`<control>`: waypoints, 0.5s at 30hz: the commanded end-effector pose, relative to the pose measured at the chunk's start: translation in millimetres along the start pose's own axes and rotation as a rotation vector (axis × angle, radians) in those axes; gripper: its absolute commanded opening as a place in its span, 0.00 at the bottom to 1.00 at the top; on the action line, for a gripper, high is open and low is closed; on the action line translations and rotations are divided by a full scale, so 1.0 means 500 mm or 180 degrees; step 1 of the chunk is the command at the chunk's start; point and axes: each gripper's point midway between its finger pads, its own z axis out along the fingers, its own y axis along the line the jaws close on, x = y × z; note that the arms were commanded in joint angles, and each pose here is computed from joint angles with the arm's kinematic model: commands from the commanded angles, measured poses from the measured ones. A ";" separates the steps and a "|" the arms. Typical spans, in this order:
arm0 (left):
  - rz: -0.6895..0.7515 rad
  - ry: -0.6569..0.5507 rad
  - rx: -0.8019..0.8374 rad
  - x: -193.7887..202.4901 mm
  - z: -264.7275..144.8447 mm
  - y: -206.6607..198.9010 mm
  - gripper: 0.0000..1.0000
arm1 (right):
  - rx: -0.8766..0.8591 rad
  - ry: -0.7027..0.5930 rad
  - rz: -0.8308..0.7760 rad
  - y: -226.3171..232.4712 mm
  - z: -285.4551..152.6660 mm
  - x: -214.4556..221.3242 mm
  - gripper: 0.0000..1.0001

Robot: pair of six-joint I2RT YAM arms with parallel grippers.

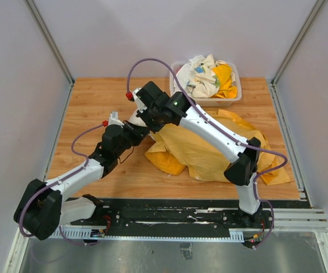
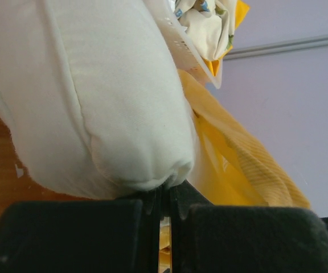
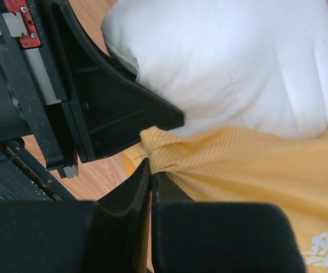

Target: Put the pillow into the pillowcase

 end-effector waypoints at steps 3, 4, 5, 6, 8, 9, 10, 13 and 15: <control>0.0213 0.0105 0.0661 0.014 -0.028 -0.126 0.00 | -0.0191 -0.0501 -0.0060 0.031 -0.035 -0.072 0.01; 0.0190 0.0158 0.0600 0.026 -0.022 -0.111 0.00 | -0.0185 -0.0483 -0.0060 0.030 -0.031 -0.068 0.01; 0.0164 0.0210 0.0593 0.038 -0.019 -0.099 0.00 | -0.0185 -0.0471 -0.0056 0.030 -0.029 -0.066 0.01; 0.0134 0.0254 0.0602 0.048 -0.017 -0.089 0.00 | -0.0188 -0.0454 -0.0056 0.031 -0.026 -0.063 0.01; 0.0145 0.0288 0.0560 0.060 -0.014 -0.073 0.00 | -0.0194 -0.0432 -0.0049 0.031 -0.025 -0.055 0.01; 0.0190 0.0298 0.0538 0.064 -0.011 -0.069 0.00 | -0.0199 -0.0423 -0.0045 0.032 -0.023 -0.050 0.01; 0.0236 0.0312 0.0502 0.067 -0.009 -0.062 0.00 | -0.0199 -0.0410 -0.0033 0.032 -0.021 -0.044 0.01; 0.0268 0.0409 0.0438 0.084 -0.001 -0.039 0.00 | -0.0204 -0.0365 0.0003 0.033 -0.013 -0.020 0.01; 0.0210 0.0552 0.0460 0.104 0.003 -0.030 0.00 | -0.0198 -0.0319 0.0036 0.032 -0.006 0.001 0.01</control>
